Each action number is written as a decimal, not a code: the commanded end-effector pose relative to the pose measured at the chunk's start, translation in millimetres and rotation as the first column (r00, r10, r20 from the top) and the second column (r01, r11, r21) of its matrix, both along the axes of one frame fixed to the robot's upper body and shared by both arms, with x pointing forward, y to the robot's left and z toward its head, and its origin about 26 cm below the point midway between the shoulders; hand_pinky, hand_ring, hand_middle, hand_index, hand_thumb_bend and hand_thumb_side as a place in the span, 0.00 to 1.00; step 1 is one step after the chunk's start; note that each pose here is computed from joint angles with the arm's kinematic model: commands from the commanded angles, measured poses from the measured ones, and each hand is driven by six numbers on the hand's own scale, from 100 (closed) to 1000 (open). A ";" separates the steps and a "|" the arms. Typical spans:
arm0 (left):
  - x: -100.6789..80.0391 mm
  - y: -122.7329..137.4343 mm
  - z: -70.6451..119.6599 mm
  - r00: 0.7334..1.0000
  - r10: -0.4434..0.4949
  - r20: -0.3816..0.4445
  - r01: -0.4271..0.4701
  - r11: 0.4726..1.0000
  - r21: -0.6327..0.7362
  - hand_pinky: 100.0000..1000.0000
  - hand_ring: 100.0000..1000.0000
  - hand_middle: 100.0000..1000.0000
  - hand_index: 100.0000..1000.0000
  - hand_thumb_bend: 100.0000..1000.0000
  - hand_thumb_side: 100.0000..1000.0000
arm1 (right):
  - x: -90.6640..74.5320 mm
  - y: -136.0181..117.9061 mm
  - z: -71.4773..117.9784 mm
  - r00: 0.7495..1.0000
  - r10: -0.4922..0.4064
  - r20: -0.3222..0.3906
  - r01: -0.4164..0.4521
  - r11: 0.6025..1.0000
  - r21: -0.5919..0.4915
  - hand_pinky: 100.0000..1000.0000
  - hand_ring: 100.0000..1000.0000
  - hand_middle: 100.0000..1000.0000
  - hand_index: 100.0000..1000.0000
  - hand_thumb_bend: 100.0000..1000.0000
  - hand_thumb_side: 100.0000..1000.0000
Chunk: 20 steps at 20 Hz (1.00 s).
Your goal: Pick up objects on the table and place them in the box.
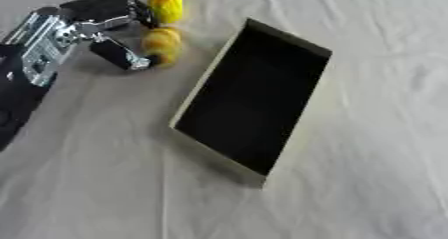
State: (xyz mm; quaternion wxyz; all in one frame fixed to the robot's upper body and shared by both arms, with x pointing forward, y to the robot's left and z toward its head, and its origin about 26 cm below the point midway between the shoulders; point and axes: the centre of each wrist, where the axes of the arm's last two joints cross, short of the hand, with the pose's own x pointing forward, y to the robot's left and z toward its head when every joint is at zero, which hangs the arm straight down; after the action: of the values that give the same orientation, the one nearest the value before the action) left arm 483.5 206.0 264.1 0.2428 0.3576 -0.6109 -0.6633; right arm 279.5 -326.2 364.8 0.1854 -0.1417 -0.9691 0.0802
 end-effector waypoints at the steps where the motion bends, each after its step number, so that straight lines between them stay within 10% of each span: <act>1: 2.1 5.8 -1.3 0.999 0.028 0.039 -0.028 1.000 0.009 0.68 0.62 0.52 0.64 0.18 0.15 | -5.8 -1.4 6.4 1.000 -0.002 0.023 0.002 1.000 0.004 0.86 0.77 0.74 0.76 0.00 0.44; 5: 0.8 4.0 0.4 0.999 0.013 0.042 -0.013 1.000 -0.008 0.68 0.61 0.52 0.64 0.00 0.03 | -5.4 -3.3 3.1 1.000 -0.011 0.006 0.011 1.000 0.012 0.86 0.77 0.74 0.76 0.00 0.45; 20: -68.0 -29.1 86.7 0.980 -0.171 0.101 0.175 0.984 -0.032 0.68 0.62 0.54 0.66 0.00 0.00 | -8.1 -10.8 2.0 0.998 -0.055 0.013 0.055 0.998 0.011 0.86 0.77 0.74 0.76 0.00 0.42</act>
State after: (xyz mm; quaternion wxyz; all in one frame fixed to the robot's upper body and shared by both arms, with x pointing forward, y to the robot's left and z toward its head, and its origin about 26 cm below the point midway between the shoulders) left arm 426.7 173.8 329.7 0.1788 0.3199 -0.6606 -0.6552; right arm 279.3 -335.2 354.6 0.2025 -0.1533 -0.9655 0.0576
